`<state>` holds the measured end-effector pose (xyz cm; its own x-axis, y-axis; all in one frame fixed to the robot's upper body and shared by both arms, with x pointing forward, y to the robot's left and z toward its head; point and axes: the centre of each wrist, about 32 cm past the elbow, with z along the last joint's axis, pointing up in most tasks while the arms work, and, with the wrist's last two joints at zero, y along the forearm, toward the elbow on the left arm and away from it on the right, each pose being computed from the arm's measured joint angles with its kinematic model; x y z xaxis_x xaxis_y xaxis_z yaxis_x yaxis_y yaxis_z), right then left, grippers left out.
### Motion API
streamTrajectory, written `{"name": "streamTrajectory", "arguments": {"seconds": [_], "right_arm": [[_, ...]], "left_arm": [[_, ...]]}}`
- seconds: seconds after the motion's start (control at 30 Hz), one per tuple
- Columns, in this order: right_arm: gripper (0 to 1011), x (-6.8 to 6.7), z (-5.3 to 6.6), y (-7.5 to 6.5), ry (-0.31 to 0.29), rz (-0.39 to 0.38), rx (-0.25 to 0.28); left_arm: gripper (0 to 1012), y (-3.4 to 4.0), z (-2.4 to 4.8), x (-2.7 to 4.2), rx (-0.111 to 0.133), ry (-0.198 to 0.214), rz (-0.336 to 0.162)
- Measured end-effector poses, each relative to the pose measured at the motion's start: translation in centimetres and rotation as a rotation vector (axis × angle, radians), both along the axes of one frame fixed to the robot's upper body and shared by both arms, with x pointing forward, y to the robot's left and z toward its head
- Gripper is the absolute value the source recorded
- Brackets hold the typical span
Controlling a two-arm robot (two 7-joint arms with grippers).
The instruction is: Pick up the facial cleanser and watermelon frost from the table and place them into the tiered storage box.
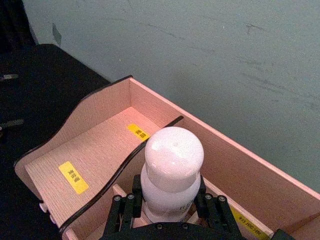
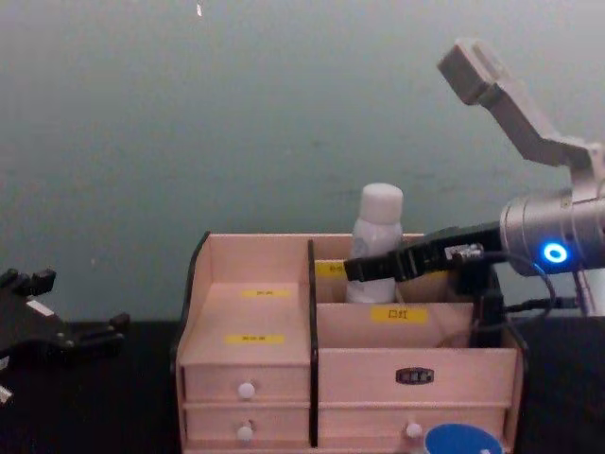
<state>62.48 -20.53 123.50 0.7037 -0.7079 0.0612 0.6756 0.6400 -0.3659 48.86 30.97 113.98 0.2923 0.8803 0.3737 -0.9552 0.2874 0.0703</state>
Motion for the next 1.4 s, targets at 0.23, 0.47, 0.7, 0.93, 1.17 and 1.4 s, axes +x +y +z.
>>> {"name": "streamTrajectory", "arguments": {"seconds": [0.23, 0.47, 0.7, 0.93, 1.17, 1.4], "right_arm": [[591, -0.04, -0.27, 0.06, -0.004, 0.001, -0.014], [590, -0.08, -0.32, 0.08, -0.008, 0.002, -0.019], [641, -0.08, -0.29, 0.06, -0.006, 0.002, -0.015], [887, -0.07, -0.25, 0.04, -0.004, 0.002, -0.014], [1003, -0.05, -0.22, 0.03, -0.004, 0.001, -0.013], [1000, -0.05, -0.20, 0.03, -0.003, 0.001, -0.012]], "left_arm": [[1002, 0.00, 0.00, 0.00, 0.000, 0.000, 0.000], [1001, 0.00, 0.00, 0.00, 0.000, 0.000, 0.000], [1001, 0.00, 0.00, 0.00, 0.000, 0.000, 0.000], [1001, 0.00, 0.00, 0.00, 0.000, 0.000, 0.000], [1001, 0.00, 0.00, 0.00, 0.000, 0.000, 0.000], [1001, 0.00, 0.00, 0.00, 0.000, 0.000, 0.000]]}}
